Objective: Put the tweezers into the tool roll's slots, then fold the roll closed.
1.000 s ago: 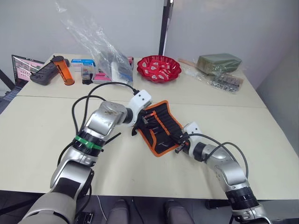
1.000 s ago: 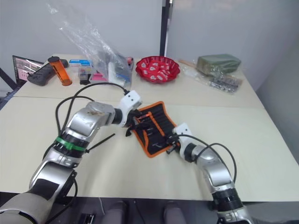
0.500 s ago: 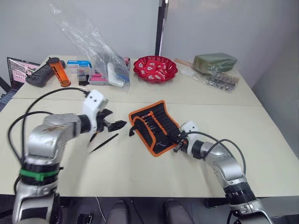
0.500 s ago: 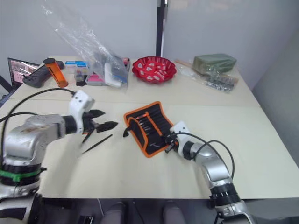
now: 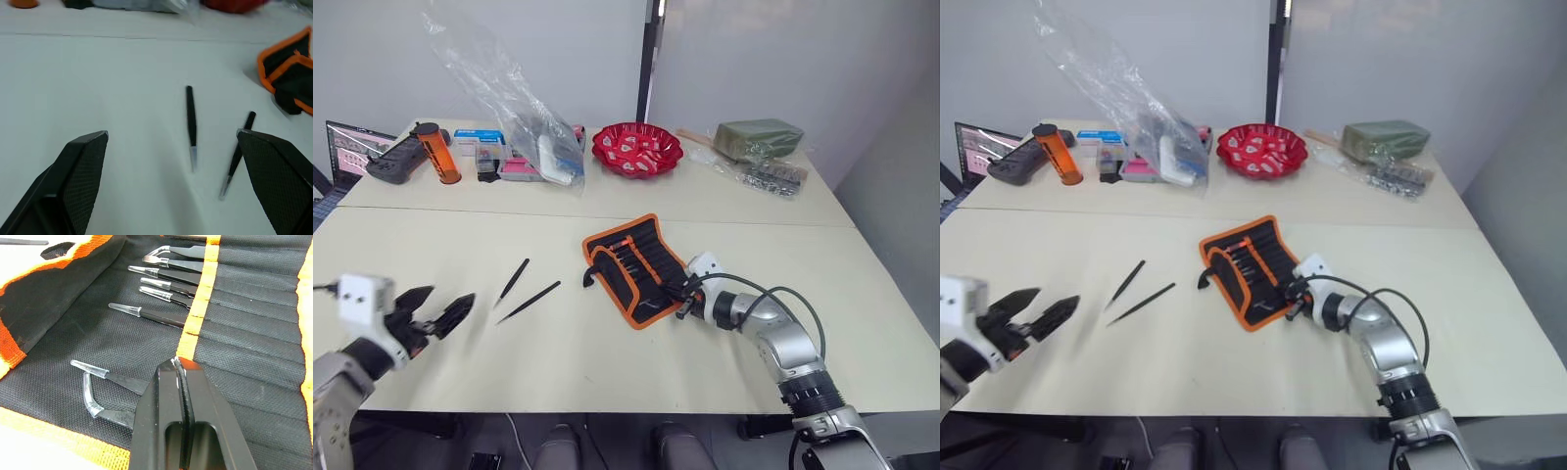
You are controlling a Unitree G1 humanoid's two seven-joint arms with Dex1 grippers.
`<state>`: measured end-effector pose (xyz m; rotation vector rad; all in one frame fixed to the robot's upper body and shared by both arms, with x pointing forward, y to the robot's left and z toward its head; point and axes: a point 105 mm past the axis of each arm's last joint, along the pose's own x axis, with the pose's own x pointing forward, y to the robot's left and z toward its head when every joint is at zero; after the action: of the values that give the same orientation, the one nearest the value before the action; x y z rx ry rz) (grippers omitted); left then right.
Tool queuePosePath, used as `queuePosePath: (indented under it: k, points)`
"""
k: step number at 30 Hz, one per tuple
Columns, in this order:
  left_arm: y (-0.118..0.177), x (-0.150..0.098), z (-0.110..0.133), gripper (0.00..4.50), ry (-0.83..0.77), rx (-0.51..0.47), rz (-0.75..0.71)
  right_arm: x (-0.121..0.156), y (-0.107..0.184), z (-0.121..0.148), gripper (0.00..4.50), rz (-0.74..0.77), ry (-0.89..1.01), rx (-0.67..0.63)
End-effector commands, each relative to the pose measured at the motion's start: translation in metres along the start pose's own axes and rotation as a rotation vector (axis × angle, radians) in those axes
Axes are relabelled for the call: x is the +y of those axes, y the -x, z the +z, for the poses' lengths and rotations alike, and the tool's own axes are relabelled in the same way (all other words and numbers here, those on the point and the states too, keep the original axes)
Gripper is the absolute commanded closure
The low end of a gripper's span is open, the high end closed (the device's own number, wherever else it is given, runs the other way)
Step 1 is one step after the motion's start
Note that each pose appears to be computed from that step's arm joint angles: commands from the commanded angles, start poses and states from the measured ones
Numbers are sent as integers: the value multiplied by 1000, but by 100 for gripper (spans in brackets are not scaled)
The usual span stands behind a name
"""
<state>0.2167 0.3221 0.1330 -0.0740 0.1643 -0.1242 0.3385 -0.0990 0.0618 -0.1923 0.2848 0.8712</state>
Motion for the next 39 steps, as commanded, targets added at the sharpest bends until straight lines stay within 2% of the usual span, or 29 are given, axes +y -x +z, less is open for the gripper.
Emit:
queuePosePath:
  k: [1,6,15,19,25,34,39]
  points:
    - [17,8,4,3,-9,-69,61,10,-2,-47,450,31,-63,161]
    - [38,16,-9,3,10,-76,119,9,-3,-45,450,45,-55,165]
    - [39,2,-11,3,9,-75,82,12,-4,-46,450,61,-53,167]
    - [22,-10,2,3,14,-106,18,12,-2,-47,450,55,-56,167]
    - [-13,-28,21,3,-42,-77,-45,10,1,-48,450,32,-64,162]
    - [-65,-38,2,3,-127,145,-106,12,4,-49,450,3,-77,153]
    - [-80,-39,-7,148,-158,205,-155,10,8,-50,450,-19,-80,152]
